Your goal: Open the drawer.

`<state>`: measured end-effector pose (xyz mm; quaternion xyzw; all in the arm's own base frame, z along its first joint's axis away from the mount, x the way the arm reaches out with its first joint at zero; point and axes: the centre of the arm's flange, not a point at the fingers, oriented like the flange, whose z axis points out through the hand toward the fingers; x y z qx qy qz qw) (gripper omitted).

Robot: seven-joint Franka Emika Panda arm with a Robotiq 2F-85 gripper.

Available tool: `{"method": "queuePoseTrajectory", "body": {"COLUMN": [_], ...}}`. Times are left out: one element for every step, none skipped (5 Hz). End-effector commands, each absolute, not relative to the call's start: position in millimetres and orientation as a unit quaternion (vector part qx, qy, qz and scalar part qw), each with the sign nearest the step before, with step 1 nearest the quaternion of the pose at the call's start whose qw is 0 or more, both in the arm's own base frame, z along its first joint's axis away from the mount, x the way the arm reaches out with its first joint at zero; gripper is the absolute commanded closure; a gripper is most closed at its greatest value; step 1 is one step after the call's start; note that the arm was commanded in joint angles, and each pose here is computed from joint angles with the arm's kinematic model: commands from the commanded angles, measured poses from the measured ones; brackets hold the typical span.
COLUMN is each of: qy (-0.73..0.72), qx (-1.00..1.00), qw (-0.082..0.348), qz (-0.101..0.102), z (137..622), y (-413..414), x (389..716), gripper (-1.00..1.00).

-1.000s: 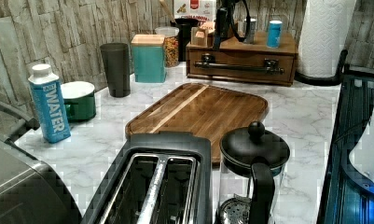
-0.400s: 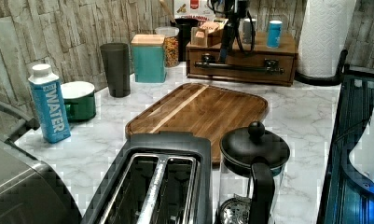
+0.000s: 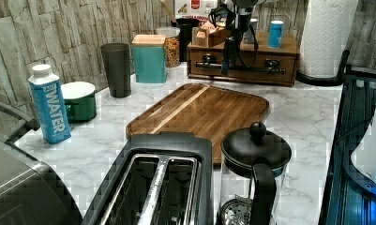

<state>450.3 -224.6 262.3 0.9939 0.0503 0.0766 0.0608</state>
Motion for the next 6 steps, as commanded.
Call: {"method": "queuePoseTrajectory", "body": {"qy": [0.088, 0.138, 0.188, 0.196, 0.193, 0.178], "qx": [0.994, 0.99, 0.981, 0.979, 0.978, 0.981], "qw": [0.029, 0.007, -0.04, -0.06, -0.072, -0.073], "qz": [0.05, 0.025, -0.004, -0.004, -0.018, -0.031], "z": [239, 238, 222, 207, 202, 208], "y": [-228, -229, -223, -203, -171, -133], "x": [435, 440, 446, 436, 417, 400], "gripper": [-1.0, -1.0, -1.0, -1.0, -1.0, -1.0]}}
